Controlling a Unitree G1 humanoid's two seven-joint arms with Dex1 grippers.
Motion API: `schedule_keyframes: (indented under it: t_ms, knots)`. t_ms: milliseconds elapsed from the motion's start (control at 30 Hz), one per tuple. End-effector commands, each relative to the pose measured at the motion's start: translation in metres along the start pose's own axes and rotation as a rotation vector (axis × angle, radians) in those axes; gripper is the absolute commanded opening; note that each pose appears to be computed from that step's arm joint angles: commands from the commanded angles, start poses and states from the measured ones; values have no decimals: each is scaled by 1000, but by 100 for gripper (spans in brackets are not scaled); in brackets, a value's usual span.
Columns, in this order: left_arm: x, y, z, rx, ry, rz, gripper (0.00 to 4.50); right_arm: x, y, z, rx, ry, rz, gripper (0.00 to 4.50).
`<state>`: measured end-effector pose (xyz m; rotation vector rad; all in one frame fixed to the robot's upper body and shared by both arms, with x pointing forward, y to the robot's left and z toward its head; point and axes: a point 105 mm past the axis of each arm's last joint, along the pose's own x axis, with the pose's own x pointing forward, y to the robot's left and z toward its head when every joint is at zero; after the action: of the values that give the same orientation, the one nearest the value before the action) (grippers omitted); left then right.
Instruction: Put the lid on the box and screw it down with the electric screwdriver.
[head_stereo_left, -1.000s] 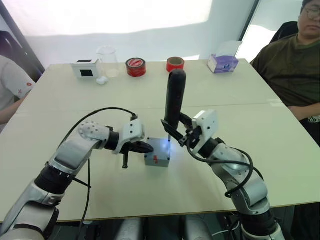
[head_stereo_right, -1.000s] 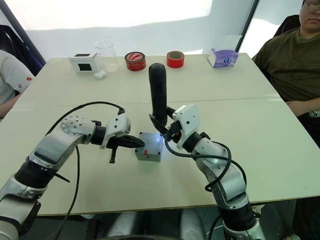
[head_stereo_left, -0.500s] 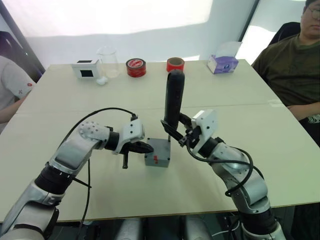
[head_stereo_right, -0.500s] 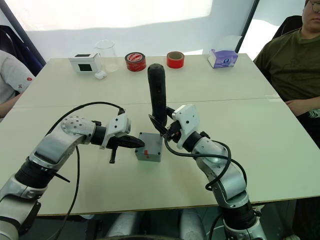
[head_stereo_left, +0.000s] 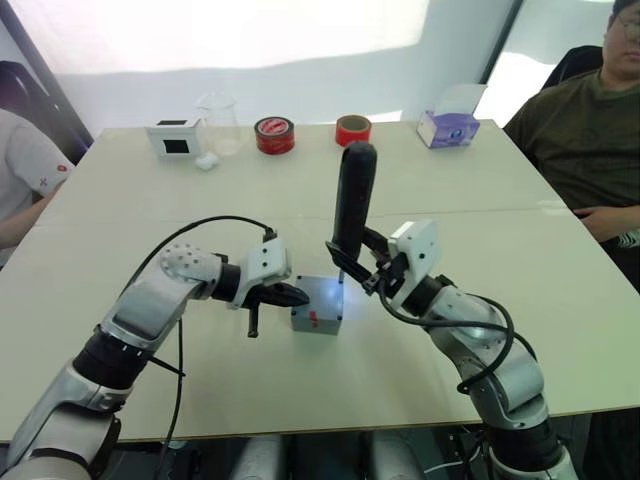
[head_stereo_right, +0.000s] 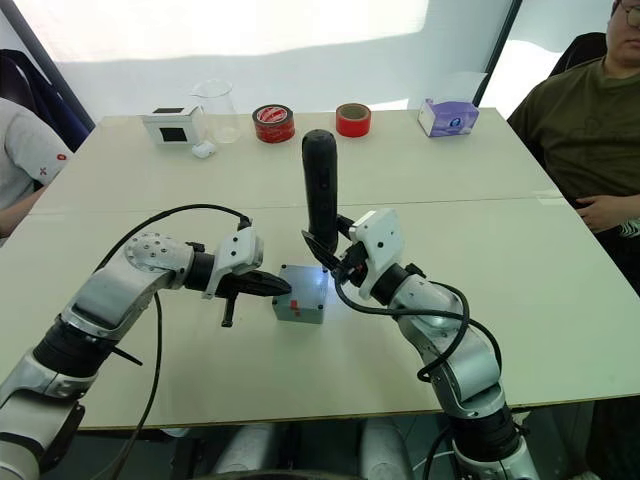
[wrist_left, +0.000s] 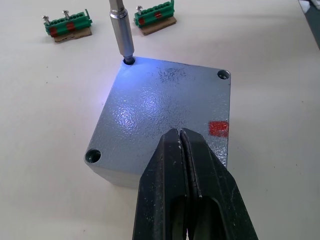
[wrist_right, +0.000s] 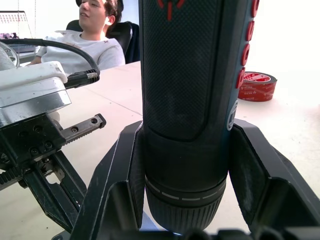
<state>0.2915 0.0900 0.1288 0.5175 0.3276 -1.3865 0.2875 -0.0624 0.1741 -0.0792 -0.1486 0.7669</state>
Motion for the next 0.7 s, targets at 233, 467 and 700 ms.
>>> schedule_keyframes:
  t_ms: [233,467,700]
  knots:
    - [3,-6,-13,-38,36,-5,0,-6,-2,-64,135,289,-17,174]
    - [3,-5,-13,-39,35,1,0,-3,-4,-52,119,236,-7,174]
    - [-1,-1,-17,-42,35,12,0,-2,-39,79,-16,-133,14,174]
